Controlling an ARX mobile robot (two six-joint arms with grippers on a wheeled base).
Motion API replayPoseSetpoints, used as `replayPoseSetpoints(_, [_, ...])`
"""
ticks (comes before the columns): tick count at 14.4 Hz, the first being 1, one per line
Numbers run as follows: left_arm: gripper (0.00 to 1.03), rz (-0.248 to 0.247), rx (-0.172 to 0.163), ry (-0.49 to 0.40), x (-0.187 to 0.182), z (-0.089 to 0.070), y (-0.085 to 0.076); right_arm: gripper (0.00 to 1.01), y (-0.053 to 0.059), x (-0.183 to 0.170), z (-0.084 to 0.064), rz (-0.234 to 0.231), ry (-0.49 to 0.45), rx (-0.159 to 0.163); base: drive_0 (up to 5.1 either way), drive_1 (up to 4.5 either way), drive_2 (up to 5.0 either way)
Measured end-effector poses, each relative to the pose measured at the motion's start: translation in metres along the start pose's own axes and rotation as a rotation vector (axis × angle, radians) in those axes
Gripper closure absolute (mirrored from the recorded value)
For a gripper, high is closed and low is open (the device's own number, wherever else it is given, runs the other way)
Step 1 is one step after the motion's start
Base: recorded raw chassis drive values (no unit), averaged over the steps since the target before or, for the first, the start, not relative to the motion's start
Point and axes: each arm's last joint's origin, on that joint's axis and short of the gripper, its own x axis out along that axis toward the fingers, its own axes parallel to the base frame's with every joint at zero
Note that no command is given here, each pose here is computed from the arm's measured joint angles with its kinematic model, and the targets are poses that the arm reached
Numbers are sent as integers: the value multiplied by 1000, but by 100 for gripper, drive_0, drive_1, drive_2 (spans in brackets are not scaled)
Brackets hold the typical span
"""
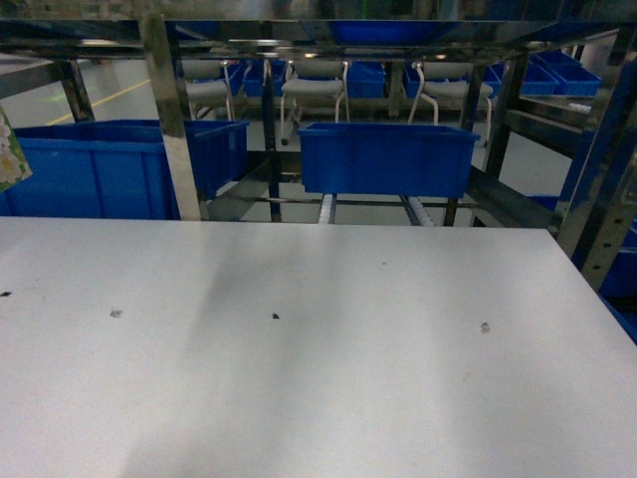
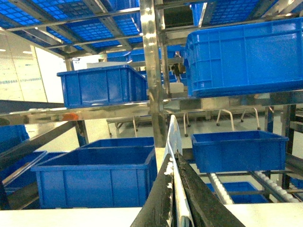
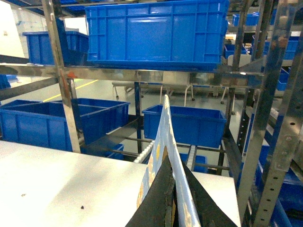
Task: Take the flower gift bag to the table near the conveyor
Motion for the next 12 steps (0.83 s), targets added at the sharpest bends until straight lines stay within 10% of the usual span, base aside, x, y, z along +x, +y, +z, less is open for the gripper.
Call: replayPoseSetpoints(12, [101, 0, 0, 0, 0, 0, 0, 99, 0, 0, 0, 0, -2, 0, -492, 307, 182])
